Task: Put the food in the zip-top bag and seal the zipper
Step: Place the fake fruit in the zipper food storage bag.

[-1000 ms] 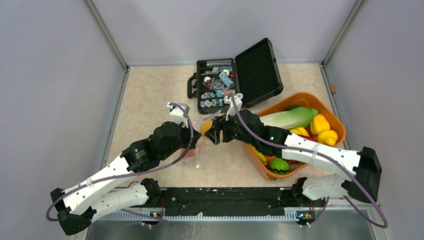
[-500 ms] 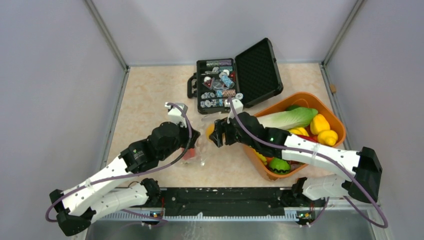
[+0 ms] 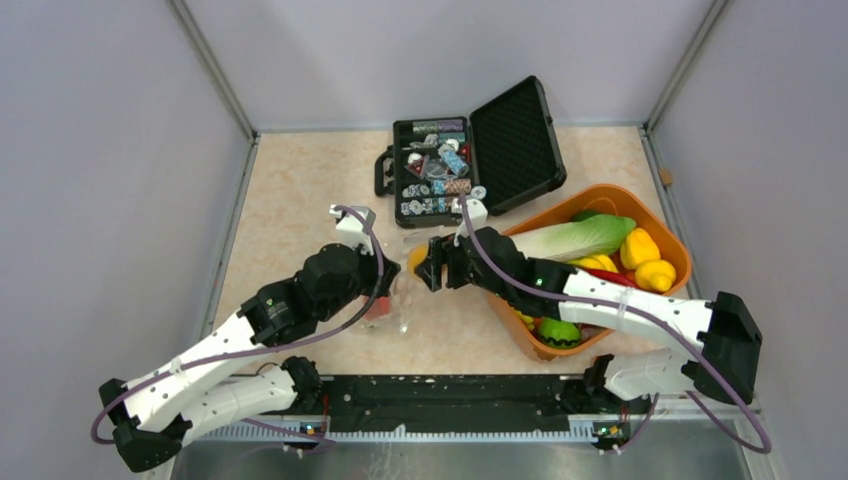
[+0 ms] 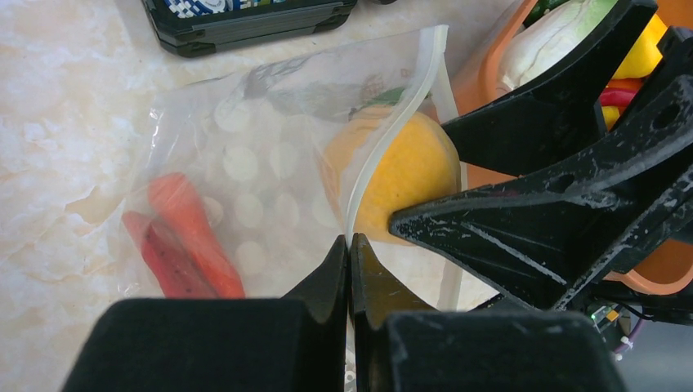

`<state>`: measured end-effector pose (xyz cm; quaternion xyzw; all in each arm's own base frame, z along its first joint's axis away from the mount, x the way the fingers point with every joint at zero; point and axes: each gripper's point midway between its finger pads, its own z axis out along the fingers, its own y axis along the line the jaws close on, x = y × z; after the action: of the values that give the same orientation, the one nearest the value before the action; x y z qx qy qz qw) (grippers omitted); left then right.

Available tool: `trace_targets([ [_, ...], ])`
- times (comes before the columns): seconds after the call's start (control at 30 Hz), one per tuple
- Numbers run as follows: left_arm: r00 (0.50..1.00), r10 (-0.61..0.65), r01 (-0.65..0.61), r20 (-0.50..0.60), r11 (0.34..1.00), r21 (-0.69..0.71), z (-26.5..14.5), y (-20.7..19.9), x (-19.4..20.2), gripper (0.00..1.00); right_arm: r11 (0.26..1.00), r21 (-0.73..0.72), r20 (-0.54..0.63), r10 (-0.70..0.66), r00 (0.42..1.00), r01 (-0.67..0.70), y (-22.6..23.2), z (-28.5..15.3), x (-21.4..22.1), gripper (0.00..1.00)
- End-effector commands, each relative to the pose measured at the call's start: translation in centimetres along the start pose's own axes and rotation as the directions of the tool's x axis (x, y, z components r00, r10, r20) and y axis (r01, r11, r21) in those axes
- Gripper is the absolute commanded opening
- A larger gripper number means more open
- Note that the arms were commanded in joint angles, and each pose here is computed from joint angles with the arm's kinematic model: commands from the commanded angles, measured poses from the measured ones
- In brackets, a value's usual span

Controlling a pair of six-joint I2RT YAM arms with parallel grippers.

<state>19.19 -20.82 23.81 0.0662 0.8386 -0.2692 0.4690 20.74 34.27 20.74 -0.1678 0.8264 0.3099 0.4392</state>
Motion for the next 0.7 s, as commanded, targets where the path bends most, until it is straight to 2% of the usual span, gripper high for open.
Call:
trace_targets([
  [0.0,0.998,-0.032,0.03,0.049,0.998,0.046,-0.3,-1.1,-1.6,0.0,0.998,0.033,0.1,0.058,0.993,-0.061,0.0,-0.3,-2.3,0.31],
  [0.17,0.998,-0.033,0.031,0.056,0.999,0.04,-0.3,-1.1,-1.8,0.0,0.987,-0.053,0.204,0.159,0.966,-0.152,1.1,-0.7,-4.1,0.33],
  [0.27,0.998,-0.036,0.033,0.059,0.998,0.044,-0.3,-1.3,-2.0,0.0,0.985,-0.041,0.208,0.175,0.962,-0.17,1.2,-0.2,-4.4,0.34],
  [0.33,0.997,-0.04,0.036,0.061,0.998,0.06,-0.5,-1.7,-2.3,0.0,0.981,-0.017,0.205,0.191,0.96,-0.192,0.9,0.1,-4.3,0.37],
  [0.43,0.996,-0.042,0.037,0.075,0.997,0.069,-0.8,-2.0,-3.0,0.0,0.974,-0.043,0.228,0.227,0.947,-0.223,1.2,0.1,-4.8,0.51],
  [0.67,0.994,-0.044,0.04,0.096,0.998,0.044,-1.2,-1.5,-3.5,0.0,0.971,-0.081,0.203,0.236,0.95,-0.224,1.9,0.2,-4.5,0.59],
])
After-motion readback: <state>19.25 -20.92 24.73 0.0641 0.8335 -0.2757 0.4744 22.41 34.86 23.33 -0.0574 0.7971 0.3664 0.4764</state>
